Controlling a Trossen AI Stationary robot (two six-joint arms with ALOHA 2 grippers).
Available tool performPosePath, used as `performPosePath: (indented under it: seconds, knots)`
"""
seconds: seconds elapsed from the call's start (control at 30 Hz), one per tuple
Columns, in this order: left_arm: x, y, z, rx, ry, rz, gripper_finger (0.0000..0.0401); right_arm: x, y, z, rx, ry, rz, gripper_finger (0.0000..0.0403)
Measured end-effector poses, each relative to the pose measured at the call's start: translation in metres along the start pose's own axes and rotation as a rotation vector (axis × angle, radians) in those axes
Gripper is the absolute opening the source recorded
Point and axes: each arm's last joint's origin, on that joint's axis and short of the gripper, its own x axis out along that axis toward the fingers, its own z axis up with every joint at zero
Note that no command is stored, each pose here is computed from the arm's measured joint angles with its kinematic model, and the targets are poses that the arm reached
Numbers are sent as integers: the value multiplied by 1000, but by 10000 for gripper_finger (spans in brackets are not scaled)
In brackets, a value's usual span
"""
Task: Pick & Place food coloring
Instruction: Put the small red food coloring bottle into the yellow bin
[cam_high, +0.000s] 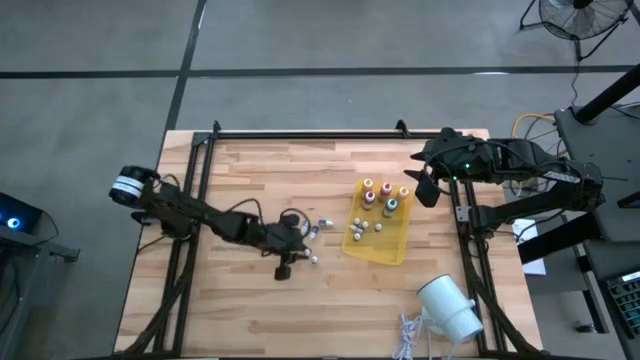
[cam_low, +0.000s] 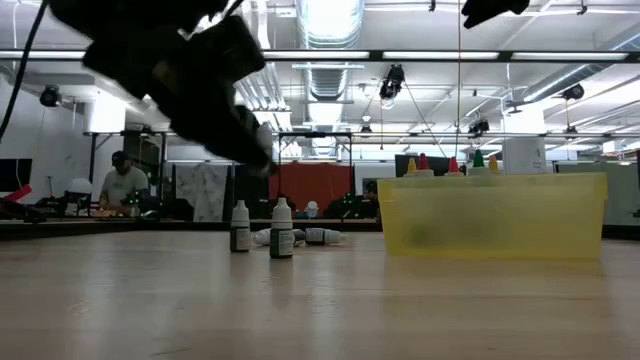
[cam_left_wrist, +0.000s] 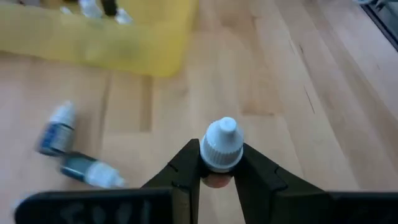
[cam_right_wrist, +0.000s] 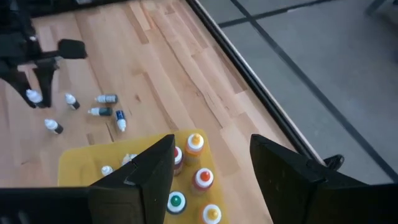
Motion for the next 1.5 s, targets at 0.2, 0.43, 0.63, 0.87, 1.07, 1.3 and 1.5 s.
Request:
performPosePath:
  seconds: [0.2,0.43,0.63,0.87,1.07,1.3,1.5]
  knots:
    - [-26,20,57,-12,23,-10,57,-15,-3,10,-13,-53,25,201]
    - [-57,43,104,50,142,13,56,-26,-3,20,-158,-94,93,201]
    - [-79,76,135,2,67,64,56,-32,-3,31,-259,-126,90,201]
    - [-113,101,181,-55,-108,-26,56,-39,3,49,-316,-165,229,201]
    - [-135,107,205,-81,-125,-45,56,-37,11,66,-361,-139,306,201]
    - [-131,106,217,-125,-136,-197,56,-29,20,88,-471,-116,332,201]
    - [-113,109,216,-159,-113,-290,56,-22,31,106,-504,-133,454,201]
